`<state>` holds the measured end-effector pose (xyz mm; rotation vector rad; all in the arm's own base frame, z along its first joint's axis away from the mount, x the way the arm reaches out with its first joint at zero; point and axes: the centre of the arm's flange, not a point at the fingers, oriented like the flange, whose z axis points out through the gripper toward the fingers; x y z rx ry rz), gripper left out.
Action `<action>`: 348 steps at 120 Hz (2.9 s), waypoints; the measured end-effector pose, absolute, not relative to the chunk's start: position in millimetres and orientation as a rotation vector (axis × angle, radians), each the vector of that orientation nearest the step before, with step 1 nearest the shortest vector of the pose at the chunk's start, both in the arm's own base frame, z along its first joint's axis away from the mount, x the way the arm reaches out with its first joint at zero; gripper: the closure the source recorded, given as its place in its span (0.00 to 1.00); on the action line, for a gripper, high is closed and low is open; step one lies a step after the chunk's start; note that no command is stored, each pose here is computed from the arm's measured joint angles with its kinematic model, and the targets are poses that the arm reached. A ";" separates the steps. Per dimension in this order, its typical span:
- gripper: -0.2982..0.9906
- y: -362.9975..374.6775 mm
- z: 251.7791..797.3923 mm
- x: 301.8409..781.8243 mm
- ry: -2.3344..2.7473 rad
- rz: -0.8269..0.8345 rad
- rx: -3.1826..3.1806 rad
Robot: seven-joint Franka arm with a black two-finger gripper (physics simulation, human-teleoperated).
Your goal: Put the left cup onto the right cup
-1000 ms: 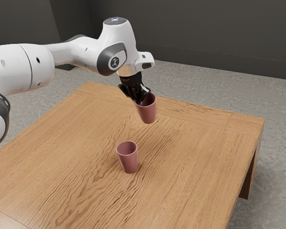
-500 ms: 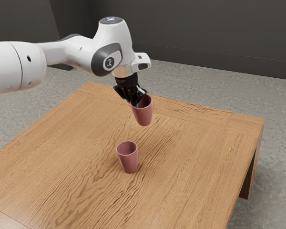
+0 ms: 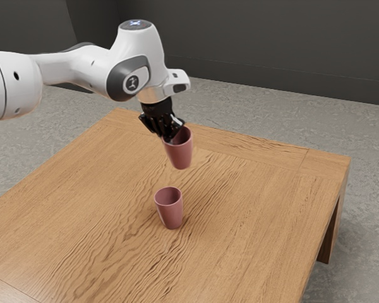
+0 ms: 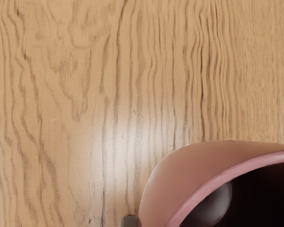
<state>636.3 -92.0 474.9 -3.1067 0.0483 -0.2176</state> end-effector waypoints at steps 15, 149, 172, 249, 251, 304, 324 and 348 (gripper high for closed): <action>0.84 -90.7 474.2 625.3 0.033 -0.201 -3.104; 0.84 -88.4 465.1 588.2 -0.095 -0.247 -3.100; 0.84 -87.9 463.6 587.5 -0.130 -0.239 -3.102; 0.84 -91.0 455.3 577.4 -0.272 -0.072 -3.136; 0.84 -90.9 455.0 577.4 -0.274 -0.071 -3.136; 0.84 -80.1 436.3 585.1 -0.332 -0.025 -3.128; 0.84 -76.0 433.1 586.9 -0.349 -0.021 -3.127; 0.84 -76.2 429.6 587.7 -0.355 -0.014 -3.126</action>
